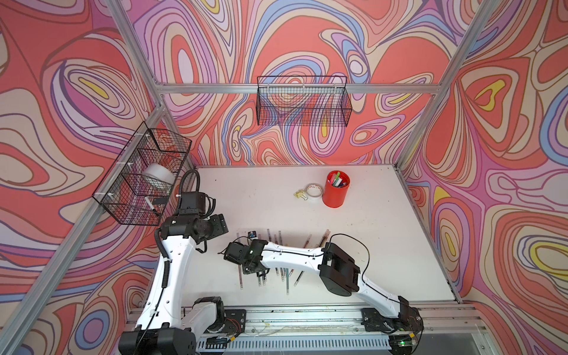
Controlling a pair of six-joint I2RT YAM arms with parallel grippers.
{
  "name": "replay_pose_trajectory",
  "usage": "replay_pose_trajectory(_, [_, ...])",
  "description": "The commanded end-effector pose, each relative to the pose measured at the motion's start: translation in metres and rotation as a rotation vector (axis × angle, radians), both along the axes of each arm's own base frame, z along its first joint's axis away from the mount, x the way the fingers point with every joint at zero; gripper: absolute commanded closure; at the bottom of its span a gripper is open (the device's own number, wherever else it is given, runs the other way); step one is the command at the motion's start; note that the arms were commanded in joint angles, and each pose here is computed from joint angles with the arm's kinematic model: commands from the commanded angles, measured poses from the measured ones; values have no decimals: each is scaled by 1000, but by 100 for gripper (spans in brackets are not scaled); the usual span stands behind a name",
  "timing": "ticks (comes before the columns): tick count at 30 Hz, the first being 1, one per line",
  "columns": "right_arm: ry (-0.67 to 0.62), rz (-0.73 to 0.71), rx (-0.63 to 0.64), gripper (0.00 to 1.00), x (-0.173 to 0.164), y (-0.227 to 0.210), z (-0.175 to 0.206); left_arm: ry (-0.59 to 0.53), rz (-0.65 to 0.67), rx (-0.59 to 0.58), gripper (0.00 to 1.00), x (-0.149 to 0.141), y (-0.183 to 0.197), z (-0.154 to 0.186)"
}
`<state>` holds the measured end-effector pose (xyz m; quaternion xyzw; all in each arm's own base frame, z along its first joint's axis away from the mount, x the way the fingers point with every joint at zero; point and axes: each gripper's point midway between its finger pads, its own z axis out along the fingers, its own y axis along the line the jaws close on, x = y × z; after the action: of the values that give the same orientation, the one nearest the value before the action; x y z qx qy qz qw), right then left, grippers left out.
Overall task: Remove the protective cover of the pencils
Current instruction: Pick up the pencil from the center of the board.
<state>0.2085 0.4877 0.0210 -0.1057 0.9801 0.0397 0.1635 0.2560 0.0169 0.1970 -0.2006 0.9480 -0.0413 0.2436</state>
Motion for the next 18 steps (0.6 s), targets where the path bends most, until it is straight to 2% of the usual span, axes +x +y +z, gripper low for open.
replay_pose_trajectory(1, [59,3,-82,88,-10,-12,-34,-15,-19,-14,18,-2,-5,3])
replay_pose_trajectory(5, [53,-1,-50,91,-7,-8,-23,-12,-34,-30,21,-3,-8,17])
replay_pose_trajectory(7, [44,-2,-19,91,-6,-4,-14,-36,-24,-53,18,-4,-11,26])
replay_pose_trajectory(10, [33,-2,37,91,-5,5,2,-93,-25,-129,15,-4,-22,39])
replay_pose_trajectory(14, [18,21,131,93,-4,17,22,-174,-49,-244,16,-3,-41,55])
replay_pose_trajectory(18, [0,36,200,93,-5,21,39,-252,-50,-315,12,-7,-51,72])
